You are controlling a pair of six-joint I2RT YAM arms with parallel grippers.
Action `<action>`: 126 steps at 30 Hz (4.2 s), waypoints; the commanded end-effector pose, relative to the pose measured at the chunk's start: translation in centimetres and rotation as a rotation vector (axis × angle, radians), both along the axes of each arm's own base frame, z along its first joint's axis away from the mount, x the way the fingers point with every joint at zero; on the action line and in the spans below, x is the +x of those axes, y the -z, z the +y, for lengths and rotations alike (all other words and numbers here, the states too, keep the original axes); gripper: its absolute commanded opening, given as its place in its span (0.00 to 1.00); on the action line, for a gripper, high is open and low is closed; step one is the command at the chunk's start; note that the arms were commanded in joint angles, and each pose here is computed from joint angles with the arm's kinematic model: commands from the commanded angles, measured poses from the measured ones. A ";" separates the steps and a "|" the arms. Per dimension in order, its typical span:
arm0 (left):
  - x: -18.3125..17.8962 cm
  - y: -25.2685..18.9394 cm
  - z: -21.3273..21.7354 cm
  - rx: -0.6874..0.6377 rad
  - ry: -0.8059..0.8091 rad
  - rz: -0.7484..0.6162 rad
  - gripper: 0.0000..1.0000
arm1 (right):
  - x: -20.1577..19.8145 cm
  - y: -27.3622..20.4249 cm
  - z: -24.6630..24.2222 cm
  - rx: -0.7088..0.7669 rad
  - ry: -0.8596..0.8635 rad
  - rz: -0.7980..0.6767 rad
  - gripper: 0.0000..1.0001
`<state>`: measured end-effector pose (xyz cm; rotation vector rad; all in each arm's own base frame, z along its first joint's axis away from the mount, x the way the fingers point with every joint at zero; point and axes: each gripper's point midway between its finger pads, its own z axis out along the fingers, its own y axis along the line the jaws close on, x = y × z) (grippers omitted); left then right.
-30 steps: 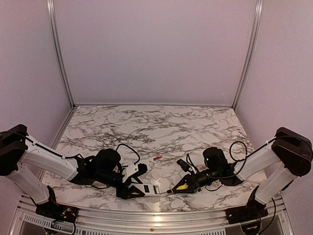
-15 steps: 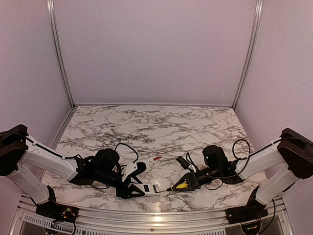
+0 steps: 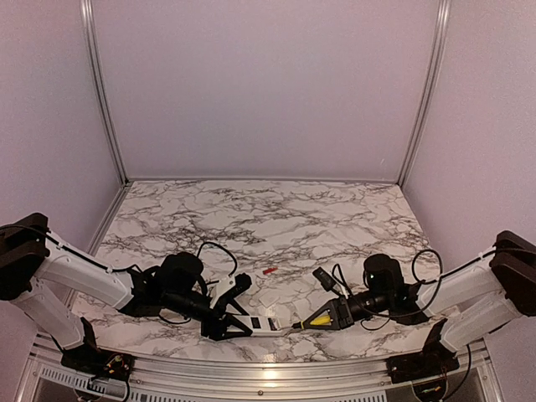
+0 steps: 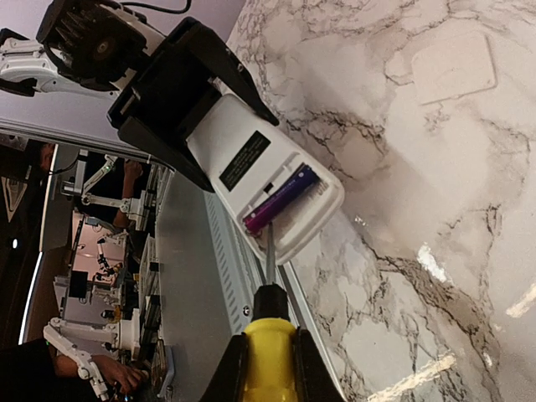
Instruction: Unload the batteries from the remote control
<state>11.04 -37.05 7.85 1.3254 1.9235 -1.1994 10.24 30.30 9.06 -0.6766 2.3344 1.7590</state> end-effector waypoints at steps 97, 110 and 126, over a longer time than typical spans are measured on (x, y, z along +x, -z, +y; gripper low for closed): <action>0.0 1.0 -0.6 0.097 0.119 -0.100 0.00 | 1.4 -3.5 0.3 -0.240 -0.008 -0.073 0.00; 0.2 1.4 -1.0 0.108 0.129 -0.115 0.00 | 1.8 -0.6 -0.1 -0.315 0.034 -0.022 0.00; 0.1 1.4 -1.4 0.101 0.132 -0.090 0.00 | 1.7 -0.1 2.2 -0.189 -0.025 0.014 0.00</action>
